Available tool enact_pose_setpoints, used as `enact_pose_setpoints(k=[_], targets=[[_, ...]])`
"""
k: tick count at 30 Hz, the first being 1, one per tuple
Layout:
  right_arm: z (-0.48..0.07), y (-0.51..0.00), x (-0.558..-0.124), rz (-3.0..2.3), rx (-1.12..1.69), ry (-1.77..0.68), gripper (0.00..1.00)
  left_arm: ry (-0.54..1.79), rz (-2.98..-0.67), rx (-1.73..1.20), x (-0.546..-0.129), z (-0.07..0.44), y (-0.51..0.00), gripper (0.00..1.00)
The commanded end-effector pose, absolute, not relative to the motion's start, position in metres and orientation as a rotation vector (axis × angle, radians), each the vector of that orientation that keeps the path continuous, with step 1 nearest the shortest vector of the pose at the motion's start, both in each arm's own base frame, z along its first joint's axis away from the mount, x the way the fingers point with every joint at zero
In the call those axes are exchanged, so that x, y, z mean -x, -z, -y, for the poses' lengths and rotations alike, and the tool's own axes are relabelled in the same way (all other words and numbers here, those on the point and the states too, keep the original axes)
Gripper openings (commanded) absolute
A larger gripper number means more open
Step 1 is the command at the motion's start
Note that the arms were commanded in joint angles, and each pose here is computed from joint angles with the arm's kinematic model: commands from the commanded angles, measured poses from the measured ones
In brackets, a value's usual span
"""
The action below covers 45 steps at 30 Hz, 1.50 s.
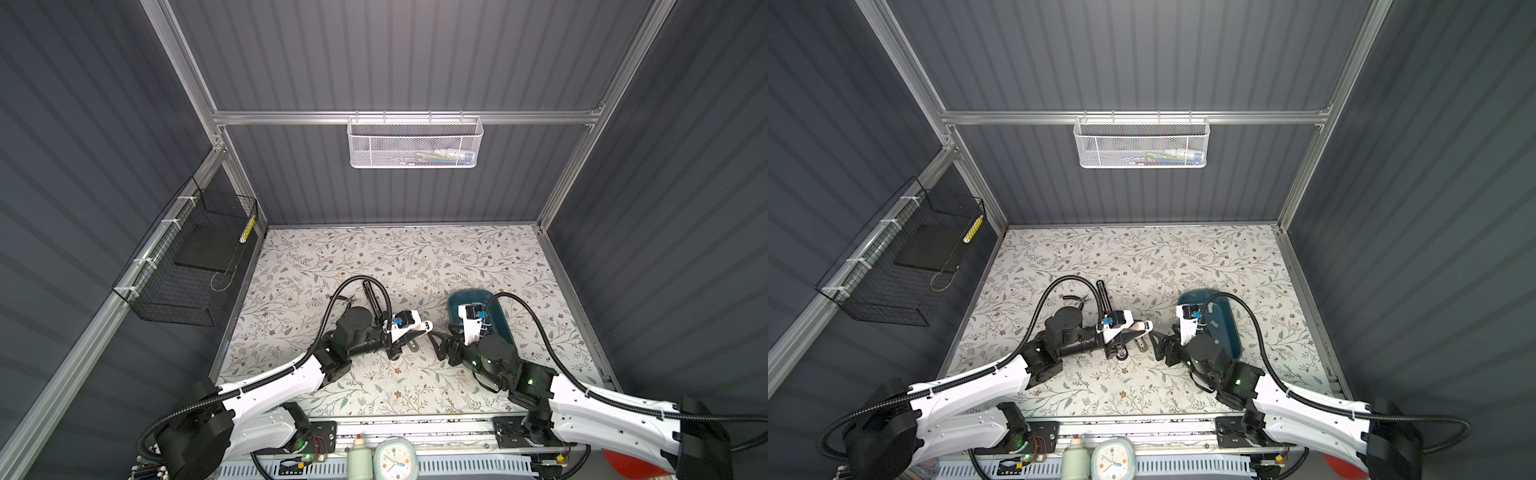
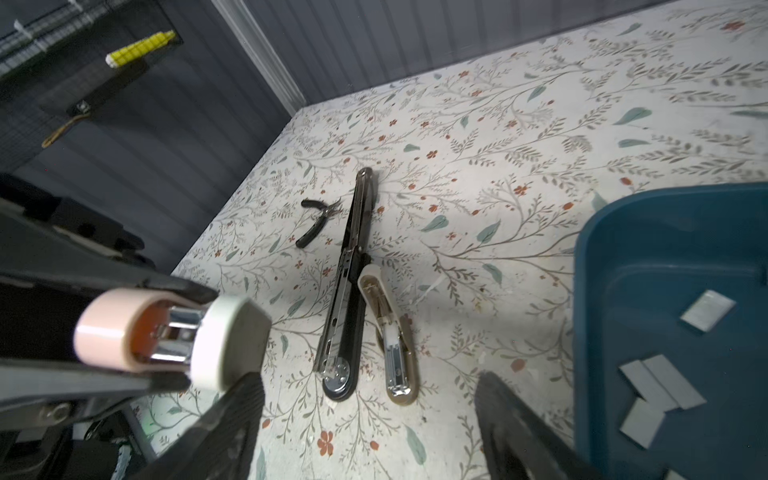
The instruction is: Load the staples into the stapler
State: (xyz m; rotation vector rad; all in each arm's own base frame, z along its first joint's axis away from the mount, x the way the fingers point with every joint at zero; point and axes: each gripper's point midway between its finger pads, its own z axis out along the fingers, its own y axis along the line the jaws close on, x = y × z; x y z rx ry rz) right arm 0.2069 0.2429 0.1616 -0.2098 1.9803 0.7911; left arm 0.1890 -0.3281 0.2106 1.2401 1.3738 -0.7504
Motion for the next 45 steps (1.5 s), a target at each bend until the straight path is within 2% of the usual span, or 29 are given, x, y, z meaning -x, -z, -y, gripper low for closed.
enact_pose_setpoints(k=[1,14,22,32,45], targets=[[-0.259,-0.18,-0.208,-1.926,0.174,-0.86,0.81,0.781,-1.358,-1.26,-0.186,0.335,-0.213,0.0],[-0.23,-0.195,-0.202,-1.82,0.094,-0.881,0.72,0.745,-1.358,-1.241,-0.187,0.327,-0.213,0.0],[-0.24,-0.214,-0.206,-1.796,0.139,-0.865,0.73,0.777,-1.358,-1.296,-0.181,0.332,-0.21,0.0],[-0.258,-0.194,-0.226,-1.898,0.141,-0.73,0.72,0.799,-1.374,-1.321,-0.179,0.335,-0.208,0.0],[-0.253,-0.168,-0.226,-1.93,0.122,-0.708,0.7,0.79,-1.353,-1.215,-0.183,0.327,-0.222,0.0]])
